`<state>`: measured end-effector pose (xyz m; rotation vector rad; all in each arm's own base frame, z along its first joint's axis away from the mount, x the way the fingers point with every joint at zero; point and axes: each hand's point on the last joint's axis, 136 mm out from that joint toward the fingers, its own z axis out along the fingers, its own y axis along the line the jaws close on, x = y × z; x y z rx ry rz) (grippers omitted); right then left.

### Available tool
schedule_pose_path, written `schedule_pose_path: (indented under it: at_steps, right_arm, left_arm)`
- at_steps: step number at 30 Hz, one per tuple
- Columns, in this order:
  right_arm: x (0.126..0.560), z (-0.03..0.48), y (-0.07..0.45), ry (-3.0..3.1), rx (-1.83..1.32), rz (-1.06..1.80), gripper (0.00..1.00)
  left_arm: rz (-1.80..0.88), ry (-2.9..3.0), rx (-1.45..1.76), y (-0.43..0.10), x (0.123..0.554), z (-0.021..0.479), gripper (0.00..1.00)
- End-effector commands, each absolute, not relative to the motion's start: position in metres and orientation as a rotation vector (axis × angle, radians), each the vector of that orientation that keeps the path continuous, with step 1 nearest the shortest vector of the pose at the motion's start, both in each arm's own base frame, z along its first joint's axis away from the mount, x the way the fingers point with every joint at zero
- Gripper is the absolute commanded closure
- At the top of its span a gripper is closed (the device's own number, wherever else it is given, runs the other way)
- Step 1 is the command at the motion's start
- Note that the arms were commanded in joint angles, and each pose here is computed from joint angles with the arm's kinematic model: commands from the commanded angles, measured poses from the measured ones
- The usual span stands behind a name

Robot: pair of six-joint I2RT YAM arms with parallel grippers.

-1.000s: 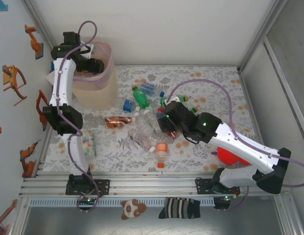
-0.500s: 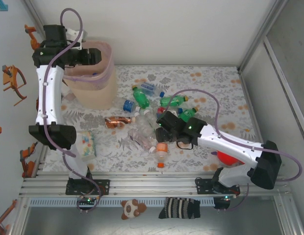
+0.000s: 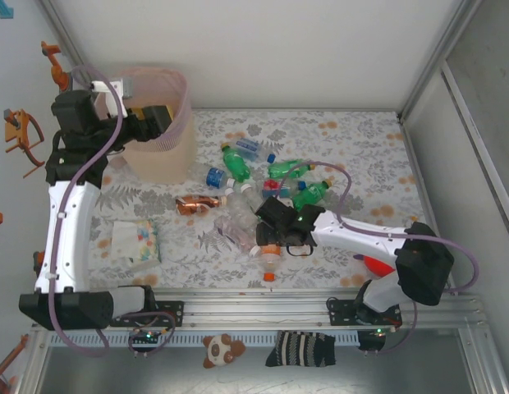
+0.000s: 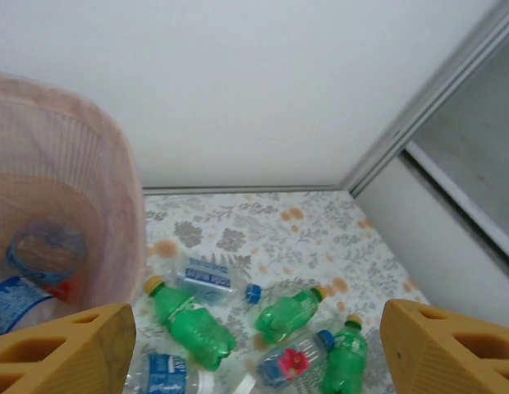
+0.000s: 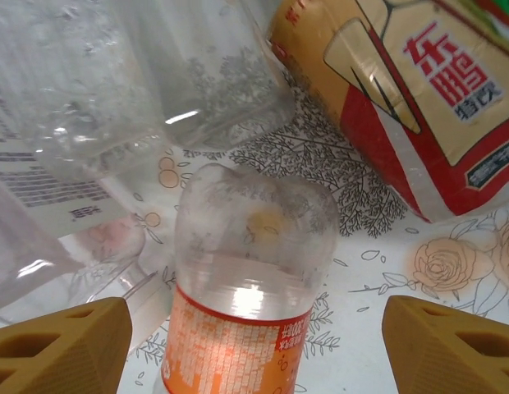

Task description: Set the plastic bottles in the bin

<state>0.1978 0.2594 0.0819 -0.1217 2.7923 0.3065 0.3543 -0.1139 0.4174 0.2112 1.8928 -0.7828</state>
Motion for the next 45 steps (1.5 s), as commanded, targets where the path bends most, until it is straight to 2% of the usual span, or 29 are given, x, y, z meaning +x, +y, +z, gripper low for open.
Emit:
schedule_pose_path:
  at_steps: [1, 15, 28, 36, 45]
  right_arm:
    - [0.204, 0.072, 0.262, 2.797, -0.027, 0.333, 0.21]
    - [0.213, 0.030, 0.264, 2.866, 0.082, 0.416, 0.22]
    - [0.213, 0.029, 0.262, 2.864, 0.075, 0.407, 0.37]
    - [0.213, 0.060, 0.242, 2.792, 0.069, 0.369, 0.41]
    - [0.232, 0.147, 0.226, 2.532, -0.093, 0.363, 0.42]
  left_arm:
    - [-0.859, 1.790, 0.211, -0.119, 0.341, 0.437, 0.22]
    - [-0.950, 1.795, 0.159, -0.124, 0.317, 0.420, 0.23]
    - [-0.974, 1.797, 0.149, -0.128, 0.312, 0.416, 0.25]
    - [-1.002, 1.815, 0.177, -0.140, 0.314, 0.411, 0.25]
    - [-1.088, 1.798, 0.326, -0.175, 0.307, 0.410, 0.26]
